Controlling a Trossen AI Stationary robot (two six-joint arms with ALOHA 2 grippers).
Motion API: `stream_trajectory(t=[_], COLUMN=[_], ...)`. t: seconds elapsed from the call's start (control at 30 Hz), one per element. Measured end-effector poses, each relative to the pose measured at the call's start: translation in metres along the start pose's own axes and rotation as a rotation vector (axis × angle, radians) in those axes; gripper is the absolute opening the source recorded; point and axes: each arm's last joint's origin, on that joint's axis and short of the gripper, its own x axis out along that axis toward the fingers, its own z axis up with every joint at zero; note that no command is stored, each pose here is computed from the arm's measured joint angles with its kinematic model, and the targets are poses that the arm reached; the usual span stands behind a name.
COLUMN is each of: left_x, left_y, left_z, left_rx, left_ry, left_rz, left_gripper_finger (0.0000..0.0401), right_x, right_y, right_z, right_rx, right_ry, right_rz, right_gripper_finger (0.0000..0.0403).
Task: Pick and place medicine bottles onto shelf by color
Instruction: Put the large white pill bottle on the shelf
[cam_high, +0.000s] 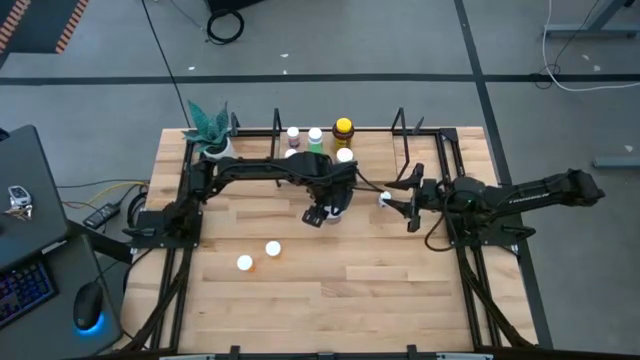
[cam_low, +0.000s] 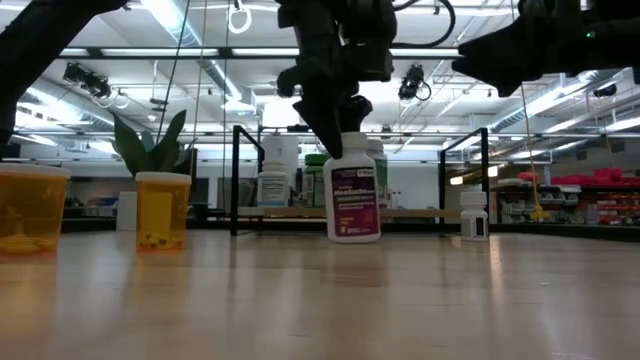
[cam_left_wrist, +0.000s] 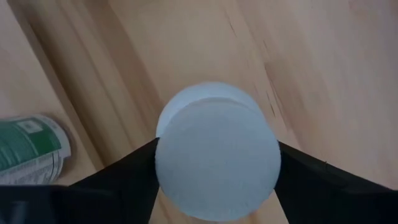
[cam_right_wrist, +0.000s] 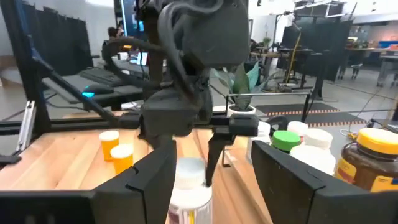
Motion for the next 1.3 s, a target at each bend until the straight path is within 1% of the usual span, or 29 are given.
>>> stream_trajectory(t=[0.17, 0.27, 0.37, 0.5, 0.6, 0.67, 0.8, 1.0, 1.1, 1.2, 1.3], left_x=[0.007, 0.005, 0.002, -0.003, -0.008, -0.011, -0.032, -0.067, -0.080, -0.095, -0.111], left_y=[0.001, 0.001, 0.000, -0.001, -0.005, -0.007, -0.009, -0.007, -0.006, -0.007, -0.009], left_z=[0.002, 0.002, 0.001, 0.000, 0.001, 0.002, 0.002, -0.005, -0.011, -0.020, -0.028], left_rx=[-0.005, -0.012, -0.025, -0.057, -0.060, -0.071, -0.096, -0.174, -0.200, -0.215, -0.236], left_ry=[-0.006, -0.013, -0.006, -0.001, -0.003, 0.008, -0.002, -0.065, -0.074, -0.063, -0.062], left_rz=[0.000, 0.008, 0.014, 0.008, 0.010, 0.034, 0.127, 0.162, 0.169, 0.169, 0.173], left_gripper_finger=[0.0287, 0.0298, 0.0320, 0.0362, 0.0391, 0.0397, 0.0381, 0.0349, 0.0336, 0.0324, 0.0312], right_x=[-0.001, -0.001, -0.001, 0.000, 0.002, 0.005, 0.016, 0.044, 0.059, 0.072, 0.086], right_y=[-0.001, -0.001, -0.001, 0.000, 0.000, 0.001, 0.002, 0.007, 0.011, 0.013, 0.014], right_z=[0.001, 0.000, -0.003, -0.008, -0.011, -0.012, -0.006, 0.002, 0.009, 0.012, 0.023], right_rx=[0.021, 0.033, 0.038, 0.041, 0.035, 0.039, 0.042, 0.008, -0.005, -0.023, -0.038], right_ry=[-0.004, 0.010, 0.039, 0.079, 0.107, 0.128, 0.186, 0.303, 0.355, 0.445, 0.505], right_rz=[-0.014, -0.006, -0.002, 0.002, 0.003, -0.002, -0.014, -0.019, -0.019, -0.024, -0.029], right_gripper_finger=[0.0216, 0.0216, 0.0216, 0.0219, 0.0231, 0.0243, 0.0271, 0.0299, 0.0304, 0.0308, 0.0311])
